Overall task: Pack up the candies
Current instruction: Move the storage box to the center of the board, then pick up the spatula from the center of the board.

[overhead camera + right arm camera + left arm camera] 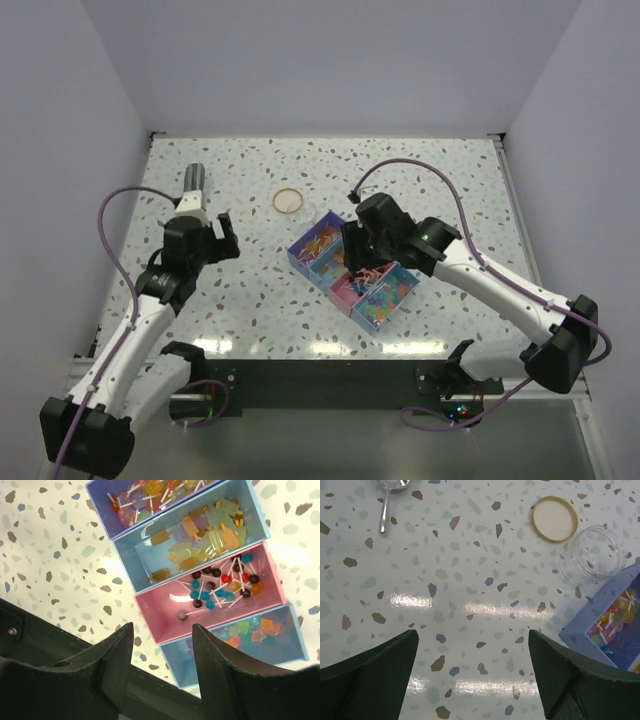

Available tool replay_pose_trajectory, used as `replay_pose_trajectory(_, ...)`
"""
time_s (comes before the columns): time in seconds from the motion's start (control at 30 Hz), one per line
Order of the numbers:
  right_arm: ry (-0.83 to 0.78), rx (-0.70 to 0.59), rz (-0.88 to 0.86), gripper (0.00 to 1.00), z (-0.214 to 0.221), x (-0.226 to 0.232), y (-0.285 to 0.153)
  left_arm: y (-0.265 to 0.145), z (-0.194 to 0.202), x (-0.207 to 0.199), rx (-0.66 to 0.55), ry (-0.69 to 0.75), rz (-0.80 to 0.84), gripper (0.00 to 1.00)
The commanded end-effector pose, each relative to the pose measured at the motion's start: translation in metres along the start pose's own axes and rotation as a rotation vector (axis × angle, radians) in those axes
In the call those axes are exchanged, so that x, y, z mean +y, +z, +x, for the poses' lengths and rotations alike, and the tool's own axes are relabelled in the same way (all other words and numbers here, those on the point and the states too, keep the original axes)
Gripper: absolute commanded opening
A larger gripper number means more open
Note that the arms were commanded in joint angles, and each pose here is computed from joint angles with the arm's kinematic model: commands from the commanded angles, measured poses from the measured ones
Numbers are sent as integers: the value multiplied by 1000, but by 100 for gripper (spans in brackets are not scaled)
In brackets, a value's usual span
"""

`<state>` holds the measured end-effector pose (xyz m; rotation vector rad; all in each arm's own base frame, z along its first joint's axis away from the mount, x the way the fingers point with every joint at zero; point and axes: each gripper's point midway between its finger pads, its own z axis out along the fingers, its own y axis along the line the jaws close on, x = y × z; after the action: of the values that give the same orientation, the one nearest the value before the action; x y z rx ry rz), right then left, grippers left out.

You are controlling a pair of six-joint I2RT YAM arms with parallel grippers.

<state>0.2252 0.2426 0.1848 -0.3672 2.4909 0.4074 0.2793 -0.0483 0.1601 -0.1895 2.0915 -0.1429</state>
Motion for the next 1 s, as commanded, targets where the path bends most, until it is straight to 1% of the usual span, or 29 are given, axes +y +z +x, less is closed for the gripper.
replay_pose_trajectory(0.0, -137, -8, -29, 54, 11, -9, 7, 10, -32, 4, -31, -83, -97, 96)
replay_pose_trajectory(0.03, -137, -15, -44, 54, 12, -7, 6, 21, -27, 16, 14, -99, -146, 95)
replay_pose_trajectory(0.1, -150, -16, -85, 55, 15, -2, 2, 31, -37, 22, 29, -134, -147, 95)
replay_pose_trajectory(0.13, -156, -15, -108, 55, 17, 1, 0, 41, -36, 40, 46, -155, -188, 94)
replay_pose_trajectory(0.17, -161, -23, -128, 56, 17, 3, -2, 48, -46, 44, 11, -157, -184, 94)
replay_pose_trajectory(0.23, -188, -64, -195, 58, 16, 11, -5, 63, -45, 63, 3, -111, -237, 93)
replay_pose_trajectory(0.27, -195, -91, -220, 61, 12, 16, -5, 71, -53, 66, -33, -95, -244, 92)
replay_pose_trajectory(0.3, -212, -97, -242, 62, 12, 19, -7, 82, -49, 71, -10, -49, -254, 91)
replay_pose_trajectory(0.33, -220, -101, -255, 66, 11, 22, -6, 89, -49, 72, -11, -19, -248, 89)
replay_pose_trajectory(0.37, -227, -112, -264, 69, 9, 24, -5, 97, -57, 72, -42, 5, -243, 89)
replay_pose_trajectory(0.4, -226, -122, -263, 71, 4, 25, -3, 103, -59, 74, -43, 40, -245, 88)
replay_pose_trajectory(0.43, -219, -128, -253, 72, 0, 25, -3, 114, -60, 83, -47, 40, -262, 86)
replay_pose_trajectory(0.47, -217, -109, -247, 72, 2, 25, -4, 119, -62, 85, -46, 49, -267, 86)
replay_pose_trajectory(0.5, -217, -122, -252, 73, -6, 28, -7, 129, -54, 91, -19, 68, -281, 85)
replay_pose_trajectory(0.53, -226, -115, -273, 73, -4, 32, -8, 135, -58, 94, -43, 74, -289, 82)
replay_pose_trajectory(0.6, -241, -130, -277, 73, -5, 32, -8, 144, -58, 106, -42, 80, -316, 79)
replay_pose_trajectory(0.63, -241, -131, -258, 73, -6, 29, -7, 156, -47, 111, -3, 84, -321, 77)
replay_pose_trajectory(0.67, -243, -117, -243, 73, -4, 26, -8, 162, -55, 114, -4, 83, -326, 76)
replay_pose_trajectory(0.7, -247, -125, -240, 73, -9, 26, -11, 170, -44, 121, 35, 91, -340, 73)
replay_pose_trajectory(0.73, -248, -125, -239, 73, -11, 26, -13, 175, -47, 123, 28, 96, -341, 65)
replay_pose_trajectory(0.77, -252, -123, -229, 73, -10, 25, -12, 179, -47, 124, 27, 99, -333, 63)
replay_pose_trajectory(0.9, -251, -124, -212, 73, -13, 22, -12, 203, -39, 132, 56, 96, -306, 60)
replay_pose_trajectory(0.93, -252, -121, -212, 73, -12, 22, -12, 206, -38, 133, 61, 96, -306, 58)
replay_pose_trajectory(0.97, -254, -115, -211, 73, -11, 22, -11, 210, -43, 135, 54, 93, -306, 57)
